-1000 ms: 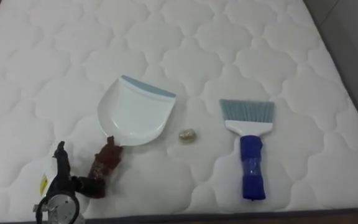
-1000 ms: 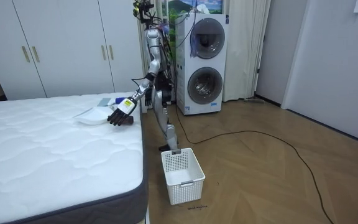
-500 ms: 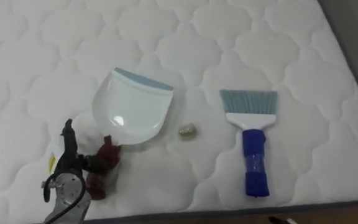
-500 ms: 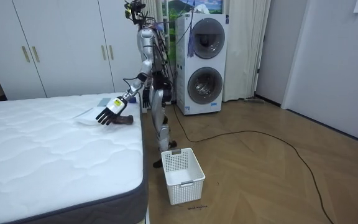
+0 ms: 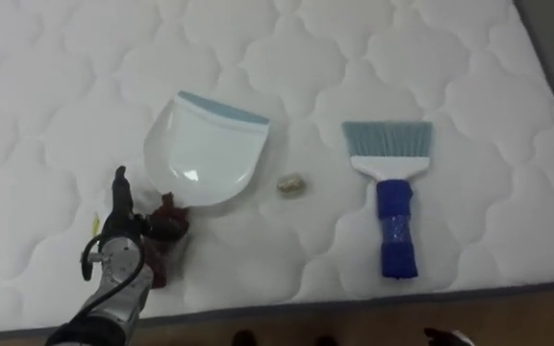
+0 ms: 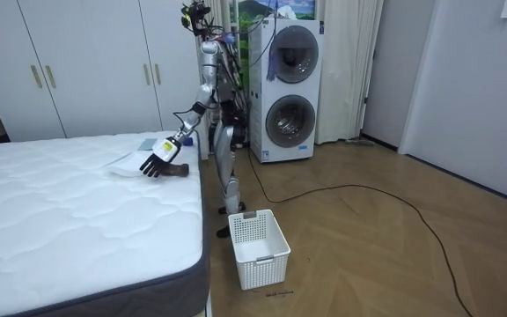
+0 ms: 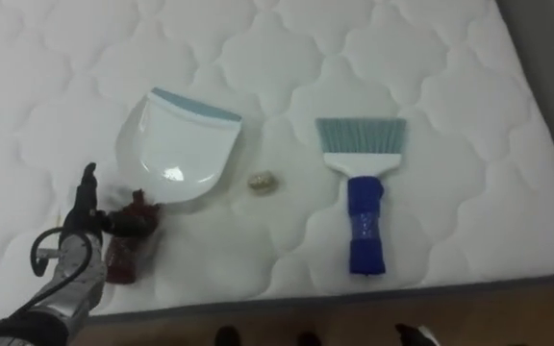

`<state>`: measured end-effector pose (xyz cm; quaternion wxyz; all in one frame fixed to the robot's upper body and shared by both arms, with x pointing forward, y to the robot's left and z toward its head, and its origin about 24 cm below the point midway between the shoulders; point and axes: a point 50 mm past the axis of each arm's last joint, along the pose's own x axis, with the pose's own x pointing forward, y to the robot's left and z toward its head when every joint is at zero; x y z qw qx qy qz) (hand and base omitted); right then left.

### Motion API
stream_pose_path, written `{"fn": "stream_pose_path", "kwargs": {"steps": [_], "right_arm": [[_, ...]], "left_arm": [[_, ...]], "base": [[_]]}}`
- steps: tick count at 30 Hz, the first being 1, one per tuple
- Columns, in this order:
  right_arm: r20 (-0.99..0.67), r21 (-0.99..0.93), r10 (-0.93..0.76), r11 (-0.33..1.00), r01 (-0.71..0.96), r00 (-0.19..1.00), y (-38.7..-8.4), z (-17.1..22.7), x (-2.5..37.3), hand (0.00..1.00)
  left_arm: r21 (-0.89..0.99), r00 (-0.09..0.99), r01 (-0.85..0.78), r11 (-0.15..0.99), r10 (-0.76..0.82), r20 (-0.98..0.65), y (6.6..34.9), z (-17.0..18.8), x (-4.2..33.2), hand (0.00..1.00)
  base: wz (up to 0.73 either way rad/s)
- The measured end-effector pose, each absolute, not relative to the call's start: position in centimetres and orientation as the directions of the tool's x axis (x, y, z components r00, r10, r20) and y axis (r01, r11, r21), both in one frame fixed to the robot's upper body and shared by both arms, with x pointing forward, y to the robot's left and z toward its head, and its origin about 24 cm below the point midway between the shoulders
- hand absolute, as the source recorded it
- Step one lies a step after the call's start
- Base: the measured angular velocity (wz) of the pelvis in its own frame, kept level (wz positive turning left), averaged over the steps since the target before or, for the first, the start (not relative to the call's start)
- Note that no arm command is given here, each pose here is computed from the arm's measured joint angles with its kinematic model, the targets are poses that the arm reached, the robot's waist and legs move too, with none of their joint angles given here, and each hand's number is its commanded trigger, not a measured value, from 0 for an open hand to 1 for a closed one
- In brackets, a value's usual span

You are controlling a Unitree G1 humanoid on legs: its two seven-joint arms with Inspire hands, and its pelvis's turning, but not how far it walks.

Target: Clean bed

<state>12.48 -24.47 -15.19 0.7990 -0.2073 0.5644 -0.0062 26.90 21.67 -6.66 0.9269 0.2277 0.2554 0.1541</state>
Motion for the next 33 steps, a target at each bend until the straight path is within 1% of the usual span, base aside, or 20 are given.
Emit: {"fn": "stream_pose_path", "kwargs": {"steps": [6, 18, 26, 27, 28, 29, 30, 31, 32, 33], "right_arm": [[-0.903, -0.322, -0.235, 0.925, -0.202, 0.36, -24.42, -15.14, 12.72, 0.0], [-0.903, -0.322, -0.21, 0.909, -0.266, 0.374, -23.9, -15.04, 13.42, 0.0], [-0.912, -0.292, -0.188, 0.922, -0.254, 0.366, -23.79, -15.1, 13.33, 0.0], [-0.912, -0.291, -0.186, 0.922, -0.255, 0.365, -23.8, -15.09, 13.33, 0.0], [-0.913, -0.29, -0.185, 0.922, -0.257, 0.365, -23.81, -15.09, 13.33, 0.0], [-0.913, -0.289, -0.185, 0.922, -0.256, 0.364, -23.84, -15.09, 13.31, 0.0], [-0.912, -0.289, -0.185, 0.923, -0.256, 0.365, -23.84, -15.1, 13.29, 0.0], [-0.912, -0.289, -0.184, 0.922, -0.256, 0.366, -23.84, -15.09, 13.3, 0.0], [-0.911, -0.29, -0.185, 0.922, -0.255, 0.368, -23.85, -15.08, 13.32, 0.0], [-0.91, -0.292, -0.186, 0.923, -0.253, 0.37, -23.85, -15.08, 13.32, 0.0]], "left_arm": [[0.507, 0.811, -0.164, 0.846, 0.408, -0.42, 21.81, -7.0, 26.6, 0.0], [0.509, 0.81, -0.163, 0.845, 0.409, -0.419, 21.86, -6.99, 26.6, 0.0], [0.518, 0.802, -0.149, 0.842, 0.409, -0.435, 21.91, -7.26, 26.39, 0.0], [0.521, 0.803, -0.143, 0.841, 0.406, -0.436, 21.83, -7.26, 26.44, 0.05], [0.522, 0.801, -0.142, 0.841, 0.407, -0.439, 21.84, -7.3, 26.41, 0.12], [0.52, 0.8, -0.143, 0.842, 0.408, -0.44, 21.84, -7.29, 26.43, 0.15], [0.512, 0.797, -0.152, 0.846, 0.411, -0.442, 21.85, -7.26, 26.47, 0.15], [0.512, 0.797, -0.152, 0.846, 0.411, -0.442, 21.85, -7.25, 26.49, 0.2], [0.512, 0.798, -0.152, 0.846, 0.411, -0.441, 21.84, -7.21, 26.54, 0.31], [0.512, 0.798, -0.156, 0.845, 0.413, -0.439, 21.87, -7.16, 26.59, 0.31]], "base": [[-0.04], [0.01], [0.01], [0.04], [0.0], [0.0], [0.0], [0.0], [0.0], [0.0]]}}
